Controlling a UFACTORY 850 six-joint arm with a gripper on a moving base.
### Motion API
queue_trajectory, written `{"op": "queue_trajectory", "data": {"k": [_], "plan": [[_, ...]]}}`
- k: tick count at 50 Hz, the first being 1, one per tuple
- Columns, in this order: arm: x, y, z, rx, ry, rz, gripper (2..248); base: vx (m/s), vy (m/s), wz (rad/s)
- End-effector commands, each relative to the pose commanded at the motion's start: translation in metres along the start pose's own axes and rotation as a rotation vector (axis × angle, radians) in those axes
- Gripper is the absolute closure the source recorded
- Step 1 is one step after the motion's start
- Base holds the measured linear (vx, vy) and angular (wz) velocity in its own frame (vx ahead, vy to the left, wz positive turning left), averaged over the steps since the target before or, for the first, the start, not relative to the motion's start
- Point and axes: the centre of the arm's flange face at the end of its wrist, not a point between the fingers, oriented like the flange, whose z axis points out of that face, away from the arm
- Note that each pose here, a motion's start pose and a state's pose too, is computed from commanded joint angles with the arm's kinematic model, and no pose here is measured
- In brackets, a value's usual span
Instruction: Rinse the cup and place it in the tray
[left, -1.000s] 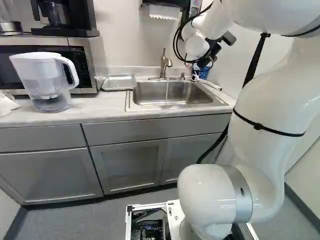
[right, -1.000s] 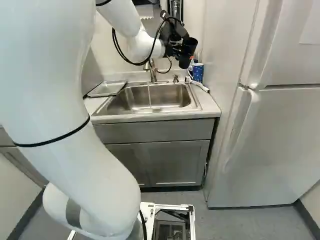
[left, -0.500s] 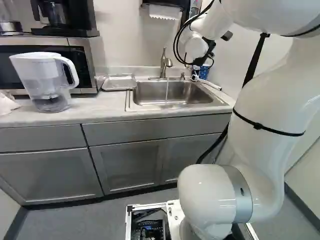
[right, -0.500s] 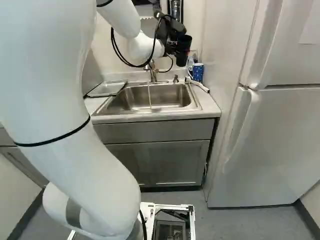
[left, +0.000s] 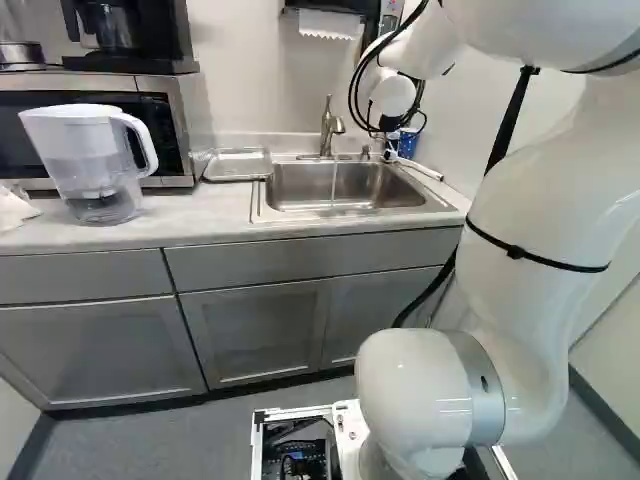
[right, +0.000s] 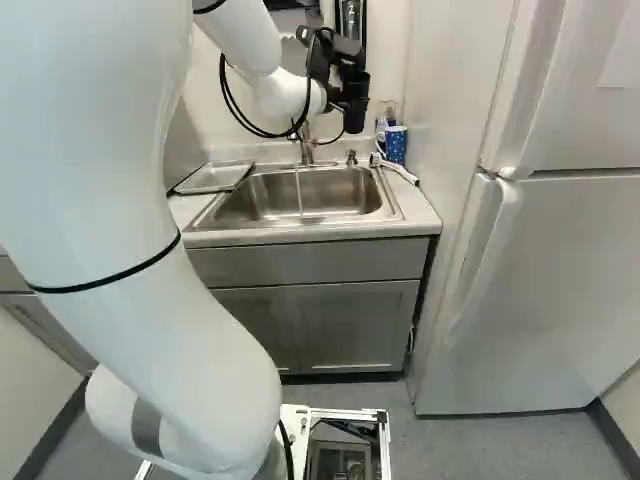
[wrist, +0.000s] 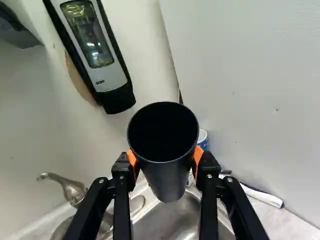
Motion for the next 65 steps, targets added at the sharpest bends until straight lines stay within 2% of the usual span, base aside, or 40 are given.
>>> {"op": "queue_trajectory", "data": {"k": [18,33,65], "plan": [[-0.004,0.0,-0.001,0.06,-0.055,-0.095,128,0.0,0.0,0.0],[-0.02,0.0,0.001,0.096,-0.095,-0.169,128,0.0,0.0,0.0],[-0.053,0.013,-0.004,0.093,-0.156,-0.208,128,0.0,0.0,0.0]]}}
